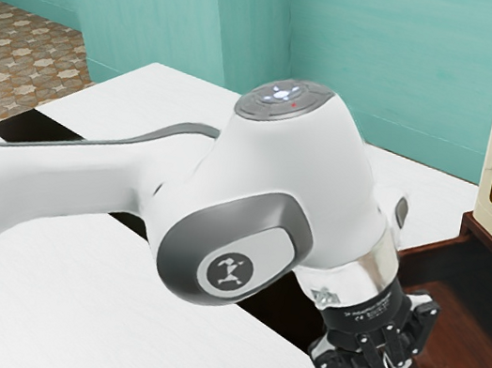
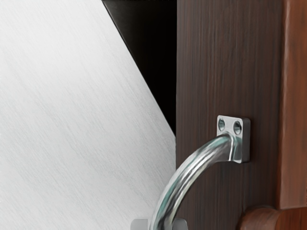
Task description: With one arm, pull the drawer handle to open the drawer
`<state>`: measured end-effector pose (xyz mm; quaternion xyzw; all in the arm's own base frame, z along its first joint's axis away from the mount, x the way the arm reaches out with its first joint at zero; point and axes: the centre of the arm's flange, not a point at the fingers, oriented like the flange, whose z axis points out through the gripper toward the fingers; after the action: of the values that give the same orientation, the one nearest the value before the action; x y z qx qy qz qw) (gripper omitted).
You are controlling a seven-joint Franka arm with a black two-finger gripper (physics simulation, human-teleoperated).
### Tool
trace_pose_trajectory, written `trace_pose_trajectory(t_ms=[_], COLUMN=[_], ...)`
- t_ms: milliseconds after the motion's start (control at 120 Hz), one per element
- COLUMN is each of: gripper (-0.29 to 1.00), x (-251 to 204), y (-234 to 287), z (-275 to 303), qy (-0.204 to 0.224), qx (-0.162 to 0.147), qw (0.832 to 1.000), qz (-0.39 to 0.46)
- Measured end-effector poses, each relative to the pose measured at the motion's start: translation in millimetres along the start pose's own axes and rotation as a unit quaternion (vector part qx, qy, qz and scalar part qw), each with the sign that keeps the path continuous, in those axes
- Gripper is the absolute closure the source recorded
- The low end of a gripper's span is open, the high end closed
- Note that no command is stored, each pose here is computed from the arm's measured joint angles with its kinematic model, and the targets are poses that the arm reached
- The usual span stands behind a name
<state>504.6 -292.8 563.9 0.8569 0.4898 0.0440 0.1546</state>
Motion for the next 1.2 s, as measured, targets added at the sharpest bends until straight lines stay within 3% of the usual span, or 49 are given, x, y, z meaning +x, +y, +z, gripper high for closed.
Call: trace_pose_trajectory(t_ms=[1050,1200], gripper=[0.78,0.6], x=[-2.5,-5.1], y=[-48.3,-50.1], z=[-18.1,-22.2], qy=[0.002,0.002], qx=[-0.026,-0.032], qw=[1.0,0.999], qz=[-0.008,-0.006])
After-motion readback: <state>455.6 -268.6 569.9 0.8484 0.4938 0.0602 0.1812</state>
